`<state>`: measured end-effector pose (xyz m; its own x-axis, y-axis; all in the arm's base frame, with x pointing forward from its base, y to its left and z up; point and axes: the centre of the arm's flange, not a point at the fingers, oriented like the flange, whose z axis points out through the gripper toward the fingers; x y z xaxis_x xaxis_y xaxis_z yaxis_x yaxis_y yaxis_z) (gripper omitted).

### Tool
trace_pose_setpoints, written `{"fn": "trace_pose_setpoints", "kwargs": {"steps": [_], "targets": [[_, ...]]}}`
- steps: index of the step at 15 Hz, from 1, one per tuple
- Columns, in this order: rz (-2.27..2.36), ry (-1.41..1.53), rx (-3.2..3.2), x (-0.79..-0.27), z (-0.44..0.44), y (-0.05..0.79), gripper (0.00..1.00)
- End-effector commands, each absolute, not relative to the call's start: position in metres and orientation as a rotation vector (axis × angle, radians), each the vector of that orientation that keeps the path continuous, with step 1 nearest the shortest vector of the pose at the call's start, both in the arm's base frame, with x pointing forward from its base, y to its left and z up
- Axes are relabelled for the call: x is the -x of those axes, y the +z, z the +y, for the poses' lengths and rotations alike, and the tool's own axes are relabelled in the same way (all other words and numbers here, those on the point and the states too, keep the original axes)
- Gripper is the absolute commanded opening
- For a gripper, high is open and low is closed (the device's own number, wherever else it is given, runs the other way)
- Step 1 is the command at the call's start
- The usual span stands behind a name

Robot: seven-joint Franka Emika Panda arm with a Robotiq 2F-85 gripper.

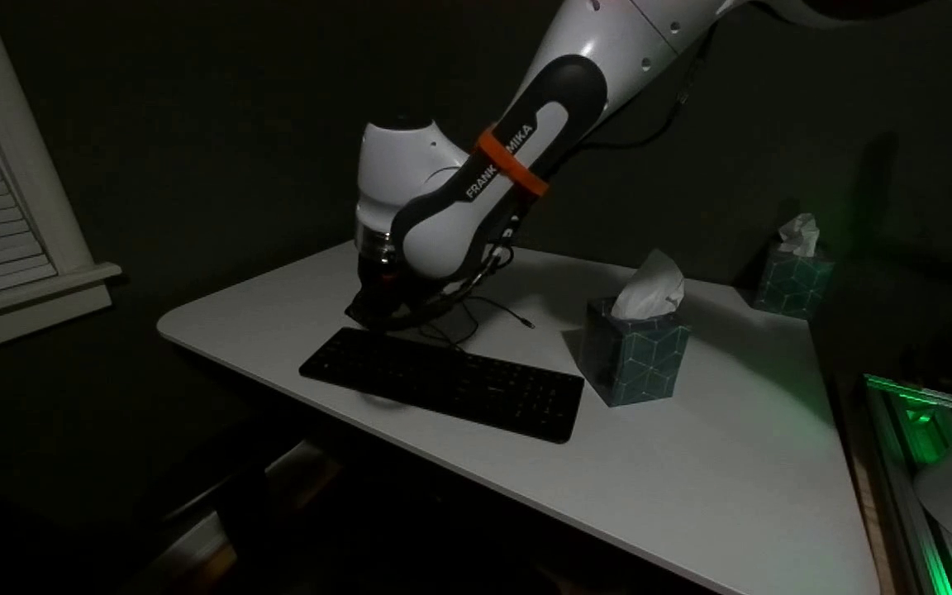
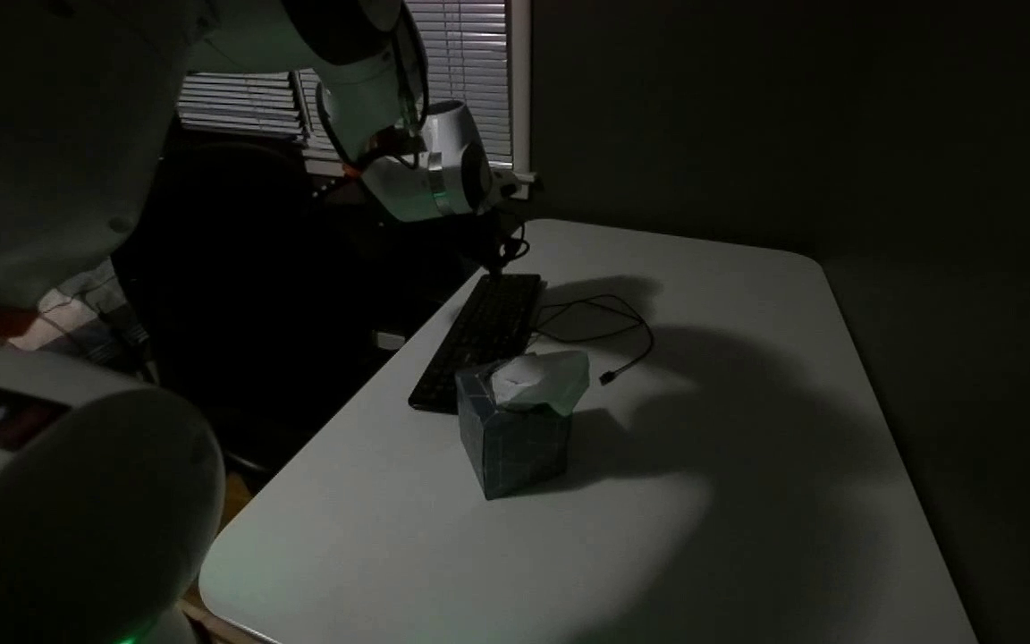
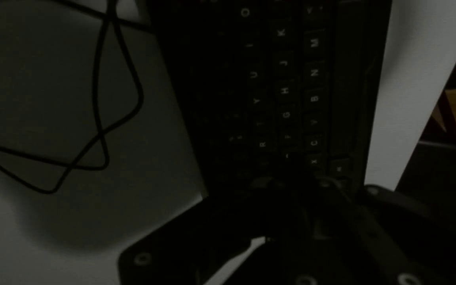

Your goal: Press a button on the right side of the keyboard

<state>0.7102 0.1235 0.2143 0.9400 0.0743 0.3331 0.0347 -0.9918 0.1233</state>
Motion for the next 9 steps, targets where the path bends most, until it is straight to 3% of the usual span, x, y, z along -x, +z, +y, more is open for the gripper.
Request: {"fn": "trace_pose_setpoints", "kwargs": {"steps": [1,5,9], "targets": [[0.035,0.290,-3.004,-0.682,0.115,0.238,0.40],[0.070,0.103,-2.996,-0.652,0.099,0.251,0.71],[0.114,0.100,-3.072,-0.624,0.087,0.266,0.99]]}}
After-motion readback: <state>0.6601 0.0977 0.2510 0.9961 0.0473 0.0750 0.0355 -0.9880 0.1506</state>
